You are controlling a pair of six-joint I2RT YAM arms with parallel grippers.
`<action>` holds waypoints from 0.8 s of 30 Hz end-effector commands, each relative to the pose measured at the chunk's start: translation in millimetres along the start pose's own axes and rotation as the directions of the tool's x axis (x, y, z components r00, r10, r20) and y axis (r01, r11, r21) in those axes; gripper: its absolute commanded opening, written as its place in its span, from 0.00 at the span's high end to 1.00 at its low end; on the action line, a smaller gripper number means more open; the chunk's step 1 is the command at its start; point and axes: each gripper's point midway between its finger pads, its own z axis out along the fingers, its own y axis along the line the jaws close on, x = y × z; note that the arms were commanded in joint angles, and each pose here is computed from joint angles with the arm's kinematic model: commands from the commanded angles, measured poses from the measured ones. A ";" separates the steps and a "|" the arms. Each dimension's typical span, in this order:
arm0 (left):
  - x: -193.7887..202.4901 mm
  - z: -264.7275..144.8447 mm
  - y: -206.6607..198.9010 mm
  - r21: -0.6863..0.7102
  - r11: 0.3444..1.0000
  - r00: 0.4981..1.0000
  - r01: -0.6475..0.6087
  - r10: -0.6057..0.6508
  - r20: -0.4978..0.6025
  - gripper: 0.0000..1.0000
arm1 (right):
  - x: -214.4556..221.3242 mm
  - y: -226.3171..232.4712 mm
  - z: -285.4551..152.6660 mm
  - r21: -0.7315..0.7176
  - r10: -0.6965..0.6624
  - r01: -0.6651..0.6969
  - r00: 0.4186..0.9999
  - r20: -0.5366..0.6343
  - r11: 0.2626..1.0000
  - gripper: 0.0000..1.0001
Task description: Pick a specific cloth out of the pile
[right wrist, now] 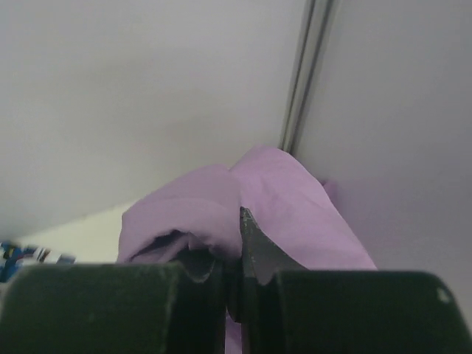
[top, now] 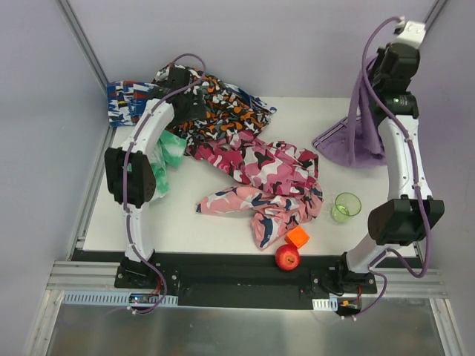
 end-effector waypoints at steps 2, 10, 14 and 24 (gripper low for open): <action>10.5 -126.9 -93.6 0.255 0.927 0.957 -0.275 0.238 0.167 0.01 | 107.1 33.8 -13.2 -0.070 0.218 -0.243 0.942 -0.257 0.968 0.97; 154.0 -162.8 -196.0 0.605 0.488 0.715 -0.629 0.669 0.204 0.01 | 221.7 28.2 -31.7 0.037 0.180 -0.200 0.769 -0.613 0.979 0.12; 211.9 -147.1 -219.1 0.662 0.384 0.629 -0.644 0.758 0.171 0.01 | 215.3 4.8 -64.3 0.087 0.200 -0.184 0.784 -0.588 0.979 0.04; 309.2 -115.9 -251.2 0.817 0.327 0.585 -0.475 0.811 0.016 0.01 | 243.7 -41.2 -161.4 0.111 0.236 -0.208 0.830 -0.505 0.972 0.04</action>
